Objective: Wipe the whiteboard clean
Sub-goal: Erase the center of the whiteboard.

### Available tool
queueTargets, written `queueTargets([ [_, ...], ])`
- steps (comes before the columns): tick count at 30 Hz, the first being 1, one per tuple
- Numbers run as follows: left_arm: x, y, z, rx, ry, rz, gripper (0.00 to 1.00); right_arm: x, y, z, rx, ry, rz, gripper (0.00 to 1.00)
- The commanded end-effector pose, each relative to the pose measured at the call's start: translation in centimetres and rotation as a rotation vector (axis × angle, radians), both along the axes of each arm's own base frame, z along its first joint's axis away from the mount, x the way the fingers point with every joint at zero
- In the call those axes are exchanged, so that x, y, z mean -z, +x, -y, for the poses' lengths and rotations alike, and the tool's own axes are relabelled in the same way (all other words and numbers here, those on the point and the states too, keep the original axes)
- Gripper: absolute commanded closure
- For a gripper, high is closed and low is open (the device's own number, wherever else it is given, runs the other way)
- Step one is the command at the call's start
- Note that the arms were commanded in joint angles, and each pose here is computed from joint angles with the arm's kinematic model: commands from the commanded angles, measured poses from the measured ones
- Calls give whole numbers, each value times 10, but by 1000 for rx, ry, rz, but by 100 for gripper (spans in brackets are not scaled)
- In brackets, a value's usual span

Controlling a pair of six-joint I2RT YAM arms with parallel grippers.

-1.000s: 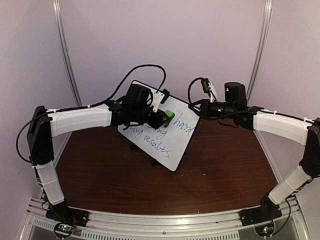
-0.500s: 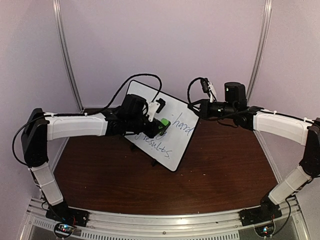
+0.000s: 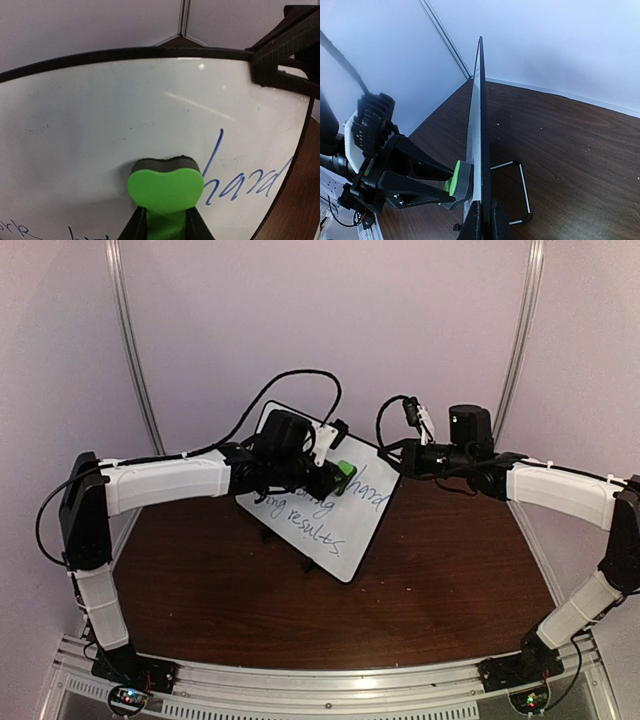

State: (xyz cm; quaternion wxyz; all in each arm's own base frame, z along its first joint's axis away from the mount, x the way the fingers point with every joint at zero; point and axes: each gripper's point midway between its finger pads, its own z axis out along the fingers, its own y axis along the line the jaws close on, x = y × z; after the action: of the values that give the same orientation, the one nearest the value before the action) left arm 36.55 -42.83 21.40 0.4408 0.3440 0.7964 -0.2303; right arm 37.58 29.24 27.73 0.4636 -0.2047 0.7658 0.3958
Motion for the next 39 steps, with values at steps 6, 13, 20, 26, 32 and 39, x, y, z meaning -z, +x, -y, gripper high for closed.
queueTargets([
  [6,11,12,4,-41,16,56,83,13,-54,-42,-303,-26,-1,100],
  [13,46,-22,-14,-15,74,8,83,14,-54,-42,-304,-26,-1,100],
  [20,43,-31,-2,28,73,28,83,12,-54,-43,-304,-22,-3,100],
  [26,7,-16,29,54,7,90,83,12,-55,-44,-311,-17,-6,100],
  [32,-9,-14,43,65,-1,122,83,12,-54,-44,-310,-18,-5,100],
  [39,27,-29,16,34,69,61,83,12,-54,-45,-313,-18,-4,100],
])
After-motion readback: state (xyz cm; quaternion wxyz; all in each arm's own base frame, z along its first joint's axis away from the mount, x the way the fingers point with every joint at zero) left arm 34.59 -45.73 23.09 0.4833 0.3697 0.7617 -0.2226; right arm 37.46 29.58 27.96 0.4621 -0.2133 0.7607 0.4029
